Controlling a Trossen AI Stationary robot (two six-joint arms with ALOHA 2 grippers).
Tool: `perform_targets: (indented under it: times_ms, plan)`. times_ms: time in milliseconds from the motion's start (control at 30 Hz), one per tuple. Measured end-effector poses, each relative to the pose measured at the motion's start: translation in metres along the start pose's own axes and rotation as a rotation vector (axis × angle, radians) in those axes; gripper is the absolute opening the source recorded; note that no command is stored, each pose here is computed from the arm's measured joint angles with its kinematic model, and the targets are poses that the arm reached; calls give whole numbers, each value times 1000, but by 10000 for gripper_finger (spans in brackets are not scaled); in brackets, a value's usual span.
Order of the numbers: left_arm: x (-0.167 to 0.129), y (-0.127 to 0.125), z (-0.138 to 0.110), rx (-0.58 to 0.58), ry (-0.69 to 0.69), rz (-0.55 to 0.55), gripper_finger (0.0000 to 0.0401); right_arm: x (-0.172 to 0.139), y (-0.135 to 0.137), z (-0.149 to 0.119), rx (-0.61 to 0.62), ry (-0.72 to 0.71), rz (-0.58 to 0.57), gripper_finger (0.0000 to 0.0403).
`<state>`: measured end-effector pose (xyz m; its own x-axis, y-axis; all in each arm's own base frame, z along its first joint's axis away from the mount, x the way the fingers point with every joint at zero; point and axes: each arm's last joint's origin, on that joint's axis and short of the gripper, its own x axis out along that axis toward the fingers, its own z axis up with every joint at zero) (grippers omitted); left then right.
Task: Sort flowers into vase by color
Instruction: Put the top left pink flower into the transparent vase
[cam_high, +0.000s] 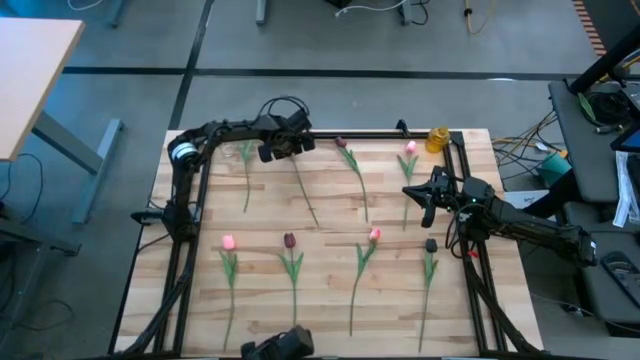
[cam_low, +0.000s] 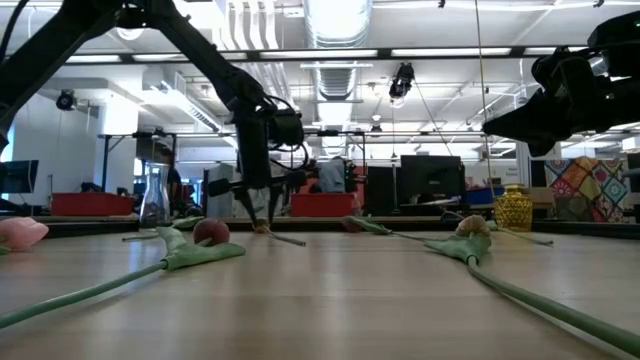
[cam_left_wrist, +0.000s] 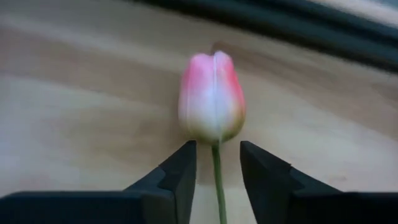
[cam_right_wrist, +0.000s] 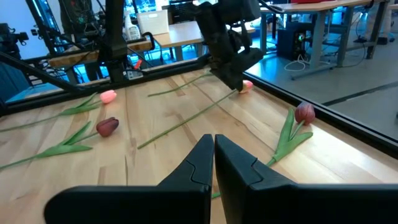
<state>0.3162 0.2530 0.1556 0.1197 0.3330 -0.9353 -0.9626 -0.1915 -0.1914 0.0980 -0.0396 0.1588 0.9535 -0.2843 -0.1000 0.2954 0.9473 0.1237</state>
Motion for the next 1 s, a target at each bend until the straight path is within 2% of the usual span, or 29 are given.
perform_targets:
  times_ms: [200,400,600,667,767,900,1000]
  plan:
    - [14,-1,0,6,-2,-2,70,0,0,0,0,0,0,9]
    - [20,-1,-1,-4,22,1,73,0,0,0,0,0,0,9]
    - [21,-1,-1,43,22,-7,76,0,0,0,0,0,0,9]
    - [21,-1,-1,62,23,-6,63,0,0,0,0,0,0,9]
    - [20,-1,-1,109,24,-18,19,0,0,0,0,0,0,9]
    - [8,-5,0,135,-1,-49,9,0,0,0,0,0,0,9]
    - [-21,-14,7,188,-75,-105,3,0,0,0,0,0,0,9]
